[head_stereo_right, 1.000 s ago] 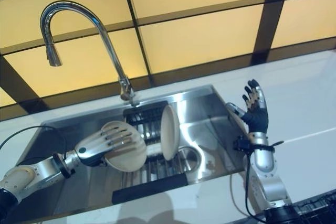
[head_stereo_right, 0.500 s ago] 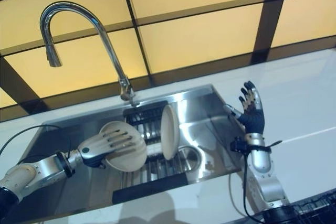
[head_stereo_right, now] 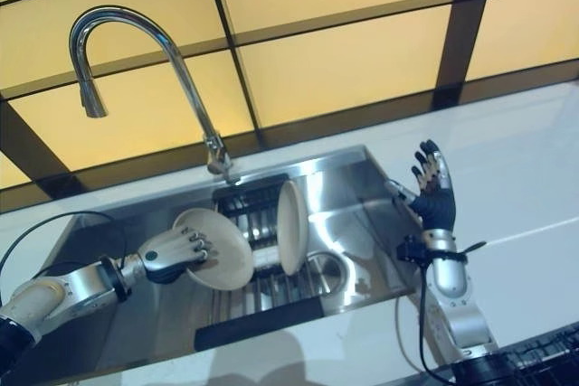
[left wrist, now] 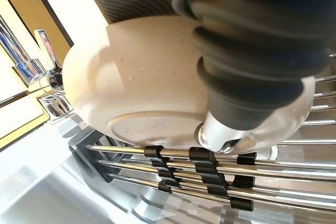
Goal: Pick up plates and place into dishwasher.
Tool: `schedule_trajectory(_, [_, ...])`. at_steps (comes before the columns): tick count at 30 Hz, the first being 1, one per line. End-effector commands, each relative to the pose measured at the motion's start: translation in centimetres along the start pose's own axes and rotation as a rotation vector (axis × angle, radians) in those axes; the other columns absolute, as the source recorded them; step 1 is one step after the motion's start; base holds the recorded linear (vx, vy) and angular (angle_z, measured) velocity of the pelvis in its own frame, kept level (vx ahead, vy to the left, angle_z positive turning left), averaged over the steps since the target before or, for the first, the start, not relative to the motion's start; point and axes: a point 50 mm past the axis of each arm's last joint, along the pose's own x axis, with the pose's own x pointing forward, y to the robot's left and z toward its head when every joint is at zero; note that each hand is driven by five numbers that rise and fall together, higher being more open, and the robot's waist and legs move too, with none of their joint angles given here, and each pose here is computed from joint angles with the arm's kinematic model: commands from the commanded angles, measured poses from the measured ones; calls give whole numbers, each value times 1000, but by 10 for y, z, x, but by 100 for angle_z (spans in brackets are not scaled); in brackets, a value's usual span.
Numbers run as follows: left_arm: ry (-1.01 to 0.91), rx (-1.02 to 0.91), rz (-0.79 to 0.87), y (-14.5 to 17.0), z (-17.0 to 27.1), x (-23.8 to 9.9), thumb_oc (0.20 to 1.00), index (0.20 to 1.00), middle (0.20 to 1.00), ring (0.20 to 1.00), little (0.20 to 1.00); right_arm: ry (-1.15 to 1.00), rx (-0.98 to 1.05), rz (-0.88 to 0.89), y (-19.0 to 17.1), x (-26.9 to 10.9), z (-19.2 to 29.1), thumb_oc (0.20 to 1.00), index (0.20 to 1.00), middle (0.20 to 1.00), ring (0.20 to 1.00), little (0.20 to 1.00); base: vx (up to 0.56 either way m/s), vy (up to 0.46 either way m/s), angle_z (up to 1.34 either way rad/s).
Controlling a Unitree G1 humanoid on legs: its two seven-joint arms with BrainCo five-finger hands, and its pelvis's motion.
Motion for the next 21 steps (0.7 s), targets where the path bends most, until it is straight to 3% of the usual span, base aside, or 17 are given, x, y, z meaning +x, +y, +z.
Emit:
schedule_trajectory(1, [81, 7, -13, 5, -23, -8, 200, 200, 200, 200, 200, -75, 44, 24, 4, 7, 13, 1000, 1000, 1000, 1000, 1000, 0, 0, 0])
schedule_trajectory(8, [110, -10, 29, 7, -25, -9, 200, 200, 200, 200, 200, -77, 44, 24, 4, 7, 13, 1000, 1000, 1000, 1000, 1000, 0, 0, 0])
schedule_trajectory(21, [393, -117, 330, 26, -53, -25, 200, 200, 200, 200, 200, -97, 42, 18, 2, 6, 17, 1000, 1000, 1000, 1000, 1000, -13, 0, 0])
